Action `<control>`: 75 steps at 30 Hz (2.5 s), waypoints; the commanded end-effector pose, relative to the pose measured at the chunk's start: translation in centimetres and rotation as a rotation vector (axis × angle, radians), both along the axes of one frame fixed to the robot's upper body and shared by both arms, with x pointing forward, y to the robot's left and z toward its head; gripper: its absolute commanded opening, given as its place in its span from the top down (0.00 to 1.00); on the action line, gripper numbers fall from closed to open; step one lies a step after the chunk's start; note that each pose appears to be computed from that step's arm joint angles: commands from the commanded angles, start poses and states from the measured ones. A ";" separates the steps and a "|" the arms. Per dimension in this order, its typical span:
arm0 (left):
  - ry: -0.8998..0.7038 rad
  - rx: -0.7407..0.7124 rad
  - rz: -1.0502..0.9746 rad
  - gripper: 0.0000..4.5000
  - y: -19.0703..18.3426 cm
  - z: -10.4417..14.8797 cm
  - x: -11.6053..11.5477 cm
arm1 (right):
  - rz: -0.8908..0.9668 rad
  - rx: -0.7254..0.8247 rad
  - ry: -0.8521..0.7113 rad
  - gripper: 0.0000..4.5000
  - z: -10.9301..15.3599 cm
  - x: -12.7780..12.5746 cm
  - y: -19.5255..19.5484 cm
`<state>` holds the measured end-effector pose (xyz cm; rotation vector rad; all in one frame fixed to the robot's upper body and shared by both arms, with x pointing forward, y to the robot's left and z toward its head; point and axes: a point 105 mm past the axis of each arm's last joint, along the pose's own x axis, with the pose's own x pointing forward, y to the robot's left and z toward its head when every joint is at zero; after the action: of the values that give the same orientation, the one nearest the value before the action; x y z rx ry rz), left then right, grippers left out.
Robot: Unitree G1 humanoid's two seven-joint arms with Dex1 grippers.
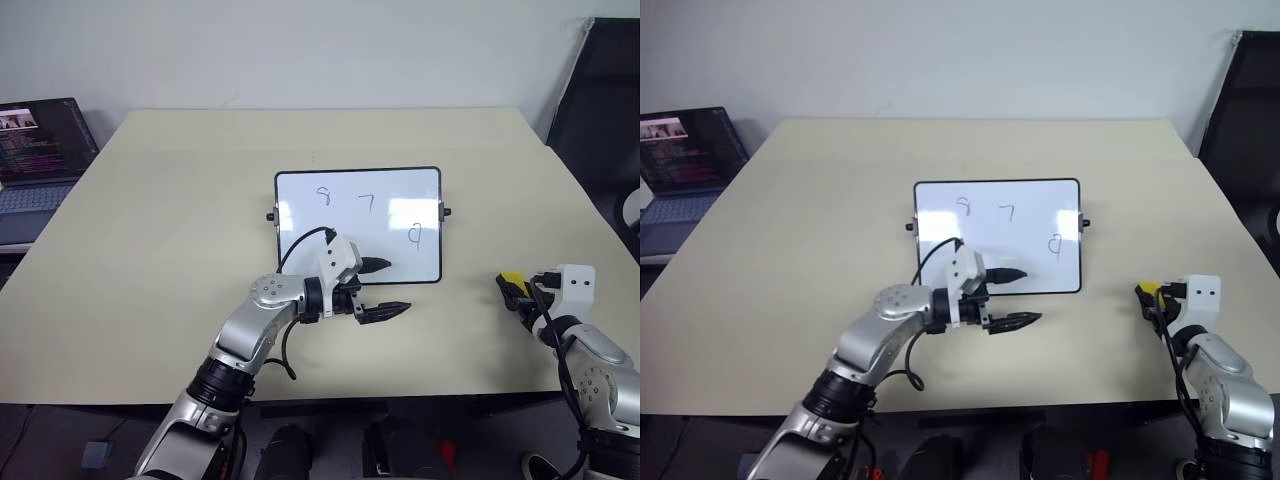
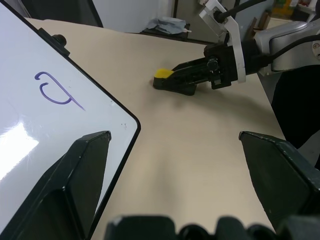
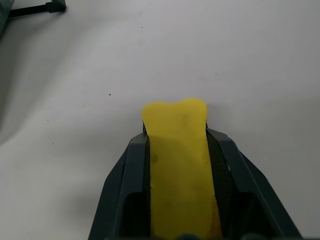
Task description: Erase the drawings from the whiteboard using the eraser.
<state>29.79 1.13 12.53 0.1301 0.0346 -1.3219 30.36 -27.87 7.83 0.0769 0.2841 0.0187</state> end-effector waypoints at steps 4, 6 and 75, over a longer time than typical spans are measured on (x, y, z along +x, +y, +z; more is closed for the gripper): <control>-0.071 -0.021 0.029 0.00 0.0 1.2 0.2 | 0.046 -0.074 -0.107 0.74 2.5 0.2 0.9; -0.111 -0.023 0.078 0.00 0.4 1.6 0.7 | 0.053 -0.078 -0.133 0.74 2.9 0.3 1.4; -0.388 0.092 0.357 0.00 4.3 1.8 5.3 | 0.362 -0.156 -0.339 0.74 6.3 6.8 14.9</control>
<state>35.33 5.93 12.91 0.4301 -0.1437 -0.9104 36.82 -13.30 13.71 -0.1301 -0.0160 0.3655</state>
